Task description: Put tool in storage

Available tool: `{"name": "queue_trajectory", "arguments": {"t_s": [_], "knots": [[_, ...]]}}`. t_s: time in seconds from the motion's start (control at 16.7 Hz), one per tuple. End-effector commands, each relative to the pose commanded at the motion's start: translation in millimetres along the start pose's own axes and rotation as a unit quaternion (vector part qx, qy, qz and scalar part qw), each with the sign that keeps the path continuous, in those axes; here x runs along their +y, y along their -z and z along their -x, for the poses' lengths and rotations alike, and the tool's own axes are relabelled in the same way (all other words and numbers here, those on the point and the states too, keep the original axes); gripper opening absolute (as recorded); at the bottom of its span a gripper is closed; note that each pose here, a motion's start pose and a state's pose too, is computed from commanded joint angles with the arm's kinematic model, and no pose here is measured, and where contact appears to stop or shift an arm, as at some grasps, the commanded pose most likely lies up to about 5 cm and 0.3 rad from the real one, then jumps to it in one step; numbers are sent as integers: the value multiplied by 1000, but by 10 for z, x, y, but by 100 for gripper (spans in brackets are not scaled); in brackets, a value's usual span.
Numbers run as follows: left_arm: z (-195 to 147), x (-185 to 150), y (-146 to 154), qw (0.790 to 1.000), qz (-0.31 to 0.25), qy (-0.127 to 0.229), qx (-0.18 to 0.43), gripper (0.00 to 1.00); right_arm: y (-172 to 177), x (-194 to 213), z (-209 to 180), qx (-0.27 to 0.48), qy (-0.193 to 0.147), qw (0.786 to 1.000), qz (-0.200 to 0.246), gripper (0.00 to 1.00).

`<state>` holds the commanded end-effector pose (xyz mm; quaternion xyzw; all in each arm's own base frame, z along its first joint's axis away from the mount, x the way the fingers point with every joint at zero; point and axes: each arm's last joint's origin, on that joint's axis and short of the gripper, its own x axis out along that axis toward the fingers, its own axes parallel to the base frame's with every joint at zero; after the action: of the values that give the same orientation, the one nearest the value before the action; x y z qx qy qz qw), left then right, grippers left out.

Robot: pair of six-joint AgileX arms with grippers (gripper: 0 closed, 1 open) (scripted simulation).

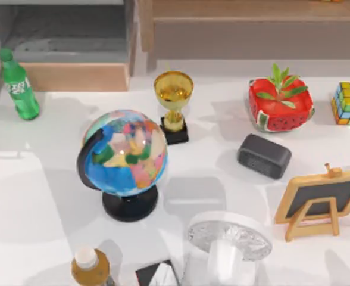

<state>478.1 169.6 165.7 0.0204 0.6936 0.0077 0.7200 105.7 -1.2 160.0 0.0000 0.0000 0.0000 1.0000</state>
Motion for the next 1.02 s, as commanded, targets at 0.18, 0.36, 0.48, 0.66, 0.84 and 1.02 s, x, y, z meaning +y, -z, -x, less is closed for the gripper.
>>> {"name": "queue_trajectory", "arguments": {"t_s": [0.18, 0.36, 0.48, 0.66, 0.84, 1.02], "knots": [[-68, -31, -11, 1000, -15, 4, 13, 0, 0, 0, 0, 0, 0, 1000, 0, 100], [-68, -31, -11, 1000, -15, 4, 13, 0, 0, 0, 0, 0, 0, 1000, 0, 100], [-80, -19, -8, 1000, -14, 4, 14, 0, 0, 0, 0, 0, 0, 1000, 0, 100], [-136, -21, -10, 1000, -14, 3, 13, 0, 0, 0, 0, 0, 0, 1000, 0, 100], [-168, -31, -7, 1000, -15, 4, 13, 0, 0, 0, 0, 0, 0, 1000, 0, 100], [-168, -31, -7, 1000, -15, 4, 13, 8, 0, 0, 0, 0, 0, 1000, 0, 100]]}}
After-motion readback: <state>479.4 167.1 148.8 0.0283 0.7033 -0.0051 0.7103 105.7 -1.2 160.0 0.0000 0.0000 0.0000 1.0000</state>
